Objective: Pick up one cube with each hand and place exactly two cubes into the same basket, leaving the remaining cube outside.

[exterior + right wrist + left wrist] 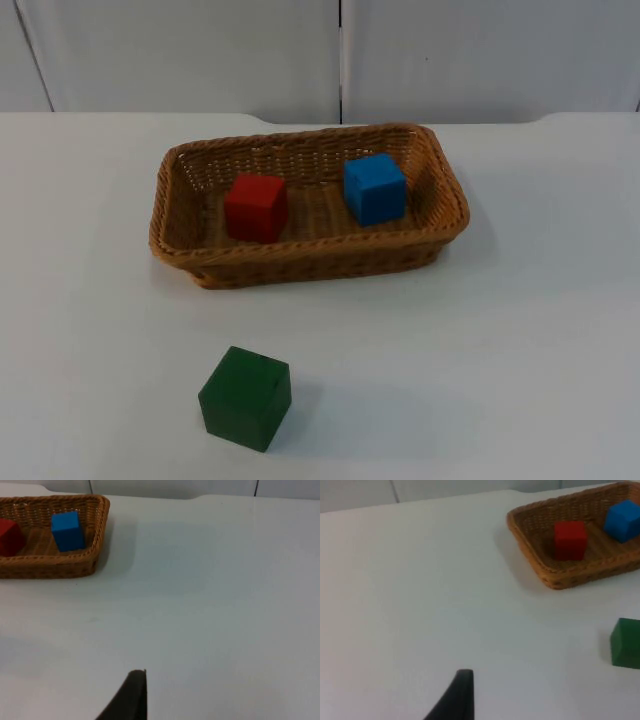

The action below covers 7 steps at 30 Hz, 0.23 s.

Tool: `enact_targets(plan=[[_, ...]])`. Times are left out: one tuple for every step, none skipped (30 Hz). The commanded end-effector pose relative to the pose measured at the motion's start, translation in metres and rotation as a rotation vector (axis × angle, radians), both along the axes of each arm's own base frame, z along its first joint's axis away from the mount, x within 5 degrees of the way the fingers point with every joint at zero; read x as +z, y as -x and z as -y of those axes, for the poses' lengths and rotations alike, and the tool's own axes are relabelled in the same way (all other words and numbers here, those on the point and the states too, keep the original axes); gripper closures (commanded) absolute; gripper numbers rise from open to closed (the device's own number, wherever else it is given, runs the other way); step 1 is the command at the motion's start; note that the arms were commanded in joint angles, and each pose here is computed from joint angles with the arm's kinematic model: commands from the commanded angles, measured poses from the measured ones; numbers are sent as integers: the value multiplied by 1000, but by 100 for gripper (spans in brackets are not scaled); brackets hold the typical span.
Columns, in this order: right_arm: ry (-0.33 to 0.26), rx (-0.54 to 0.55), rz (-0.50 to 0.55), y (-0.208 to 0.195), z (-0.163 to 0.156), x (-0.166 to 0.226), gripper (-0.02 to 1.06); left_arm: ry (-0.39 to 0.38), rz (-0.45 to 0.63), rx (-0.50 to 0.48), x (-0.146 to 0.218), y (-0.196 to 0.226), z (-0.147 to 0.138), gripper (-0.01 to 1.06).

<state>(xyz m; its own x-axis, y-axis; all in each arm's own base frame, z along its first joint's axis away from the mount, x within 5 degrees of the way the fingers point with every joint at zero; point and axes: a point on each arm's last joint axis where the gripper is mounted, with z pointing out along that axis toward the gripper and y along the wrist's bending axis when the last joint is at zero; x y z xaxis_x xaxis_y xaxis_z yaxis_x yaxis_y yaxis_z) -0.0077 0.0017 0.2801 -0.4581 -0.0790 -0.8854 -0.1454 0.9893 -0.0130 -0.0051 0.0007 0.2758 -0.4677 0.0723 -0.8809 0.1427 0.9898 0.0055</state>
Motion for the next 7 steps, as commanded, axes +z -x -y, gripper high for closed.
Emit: enact_targets(plan=[[-2,-7,9,0,0,0,-1,5,-1,46,-1,0,0,0],[-2,-7,9,0,0,0,-1,5,-1,46,-1,0,0,0],[-2,-7,9,0,0,0,-1,5,-1,72,-1,0,0,0],[-2,-7,9,0,0,0,-1,5,0,89,-1,0,0,0],[-2,-7,9,0,0,0,-1,5,0,103,-1,0,1,0],[-2,-7,9,0,0,0,-1,5,0,111,-1,0,1,0],[-2,-7,9,0,0,0,-1,5,0,111,-1,0,1,0]])
